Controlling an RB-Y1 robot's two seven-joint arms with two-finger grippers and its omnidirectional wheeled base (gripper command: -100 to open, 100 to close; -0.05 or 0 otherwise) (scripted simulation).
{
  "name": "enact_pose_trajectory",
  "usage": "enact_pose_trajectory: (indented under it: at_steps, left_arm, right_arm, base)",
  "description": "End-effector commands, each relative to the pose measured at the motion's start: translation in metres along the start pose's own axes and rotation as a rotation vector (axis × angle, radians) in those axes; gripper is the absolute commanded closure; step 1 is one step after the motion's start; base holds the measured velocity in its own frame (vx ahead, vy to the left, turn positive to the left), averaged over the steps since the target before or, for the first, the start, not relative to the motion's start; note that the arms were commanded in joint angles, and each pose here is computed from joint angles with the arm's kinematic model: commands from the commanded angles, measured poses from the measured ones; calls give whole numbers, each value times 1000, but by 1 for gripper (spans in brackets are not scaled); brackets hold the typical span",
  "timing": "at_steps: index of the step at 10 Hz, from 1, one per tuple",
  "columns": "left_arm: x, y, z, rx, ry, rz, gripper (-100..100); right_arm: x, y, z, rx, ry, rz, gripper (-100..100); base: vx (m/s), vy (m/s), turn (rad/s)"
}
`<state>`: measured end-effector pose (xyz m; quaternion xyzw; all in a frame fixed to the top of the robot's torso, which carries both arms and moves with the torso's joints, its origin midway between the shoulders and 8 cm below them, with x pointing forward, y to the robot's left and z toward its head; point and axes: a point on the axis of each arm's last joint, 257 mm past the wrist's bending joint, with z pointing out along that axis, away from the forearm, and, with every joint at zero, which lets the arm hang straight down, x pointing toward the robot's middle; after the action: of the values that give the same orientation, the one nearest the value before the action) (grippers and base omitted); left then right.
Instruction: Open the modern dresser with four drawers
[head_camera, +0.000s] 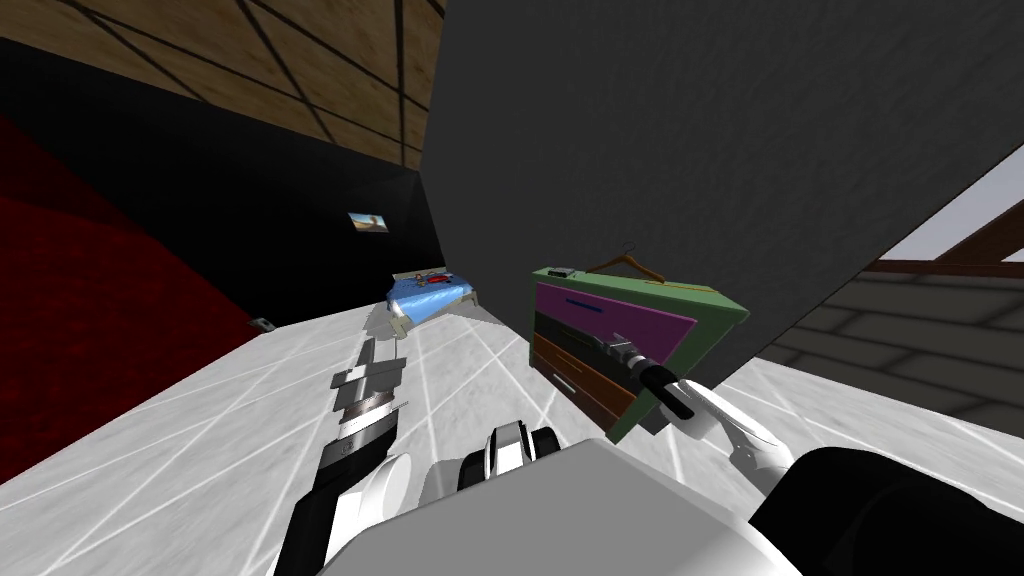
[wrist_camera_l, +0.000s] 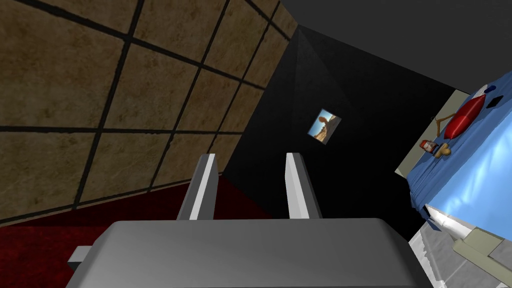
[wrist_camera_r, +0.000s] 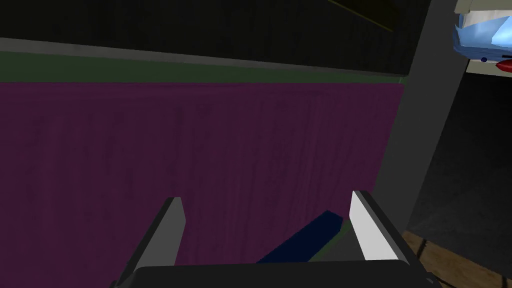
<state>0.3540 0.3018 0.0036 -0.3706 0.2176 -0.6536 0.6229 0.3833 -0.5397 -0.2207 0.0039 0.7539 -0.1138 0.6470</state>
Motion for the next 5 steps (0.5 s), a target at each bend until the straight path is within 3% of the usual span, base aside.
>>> enact_pose_trajectory:
  at_steps: [1, 4, 5]
  left_arm:
    - [0, 0, 0, 0, 0, 0, 0]
    - [0, 0, 0, 0, 0, 0, 0]
    - [0, 0, 0, 0, 0, 0, 0]
  right_arm:
    - [12, -28, -2, 52, 49, -106, -100]
    - [21, -102, -7, 168, 144, -353, -100]
    - [26, -105, -9, 174, 157, -360, -100]
  base:
    - [124, 134, -47]
    - [158, 233, -104]
    - [143, 202, -44]
